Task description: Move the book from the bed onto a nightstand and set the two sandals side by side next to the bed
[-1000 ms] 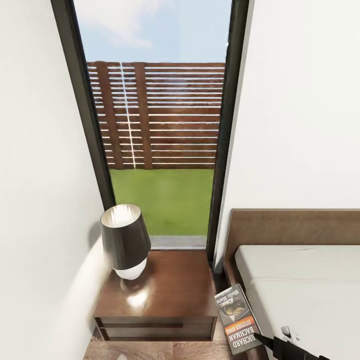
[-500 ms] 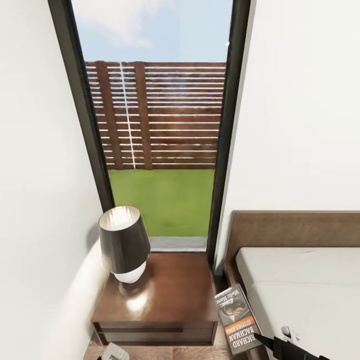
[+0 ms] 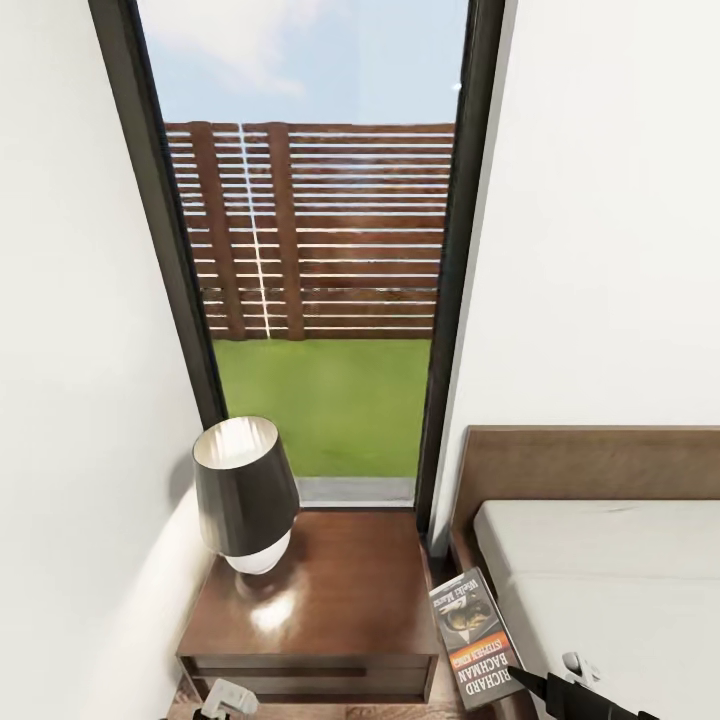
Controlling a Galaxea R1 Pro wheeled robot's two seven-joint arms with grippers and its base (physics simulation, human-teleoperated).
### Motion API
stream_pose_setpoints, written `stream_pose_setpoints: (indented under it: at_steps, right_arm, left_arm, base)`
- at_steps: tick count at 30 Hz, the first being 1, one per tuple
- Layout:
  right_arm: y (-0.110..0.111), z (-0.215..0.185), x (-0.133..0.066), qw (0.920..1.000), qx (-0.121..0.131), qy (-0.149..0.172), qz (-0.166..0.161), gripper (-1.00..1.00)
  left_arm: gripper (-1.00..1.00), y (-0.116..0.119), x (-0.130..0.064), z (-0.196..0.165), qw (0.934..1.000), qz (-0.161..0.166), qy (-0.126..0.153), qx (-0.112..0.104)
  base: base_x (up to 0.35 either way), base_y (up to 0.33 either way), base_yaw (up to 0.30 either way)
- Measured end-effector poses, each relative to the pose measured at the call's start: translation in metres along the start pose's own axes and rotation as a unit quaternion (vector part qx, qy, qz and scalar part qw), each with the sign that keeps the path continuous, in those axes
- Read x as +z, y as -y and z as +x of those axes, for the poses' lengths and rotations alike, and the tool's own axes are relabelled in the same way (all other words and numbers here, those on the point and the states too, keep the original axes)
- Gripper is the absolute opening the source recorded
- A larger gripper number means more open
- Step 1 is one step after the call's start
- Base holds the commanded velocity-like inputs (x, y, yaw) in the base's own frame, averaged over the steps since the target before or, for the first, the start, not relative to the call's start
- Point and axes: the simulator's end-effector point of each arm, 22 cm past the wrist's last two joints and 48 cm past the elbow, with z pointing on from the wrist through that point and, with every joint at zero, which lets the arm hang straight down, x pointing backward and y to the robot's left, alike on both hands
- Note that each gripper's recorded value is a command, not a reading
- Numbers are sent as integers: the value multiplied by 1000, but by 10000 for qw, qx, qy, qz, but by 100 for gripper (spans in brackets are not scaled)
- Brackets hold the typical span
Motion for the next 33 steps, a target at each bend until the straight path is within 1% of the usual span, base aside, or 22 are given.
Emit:
stream_pose_setpoints:
  at_steps: [5,23,26,33]
  right_arm:
    - [0,0,0,10000,-1,3,-1,-100]
    - [0,1,0,10000,-9,-11,0,-100]
    - [0,0,0,10000,-4,-6,-2,-100]
    - [0,0,0,10000,0,-1,-7,-100]
  left_arm:
    - [100,0,0,0,10000,-6,5,-8]
    - [100,0,0,0,10000,-10,-3,-6]
    - [100,0,0,0,10000,-21,-5,-7]
    - [100,1,1,-1,10000,-2,10,-13]
  base:
    - [205,6,0]
    - [310,54,0]
    - [137,3,0]
    - [8,0,0]
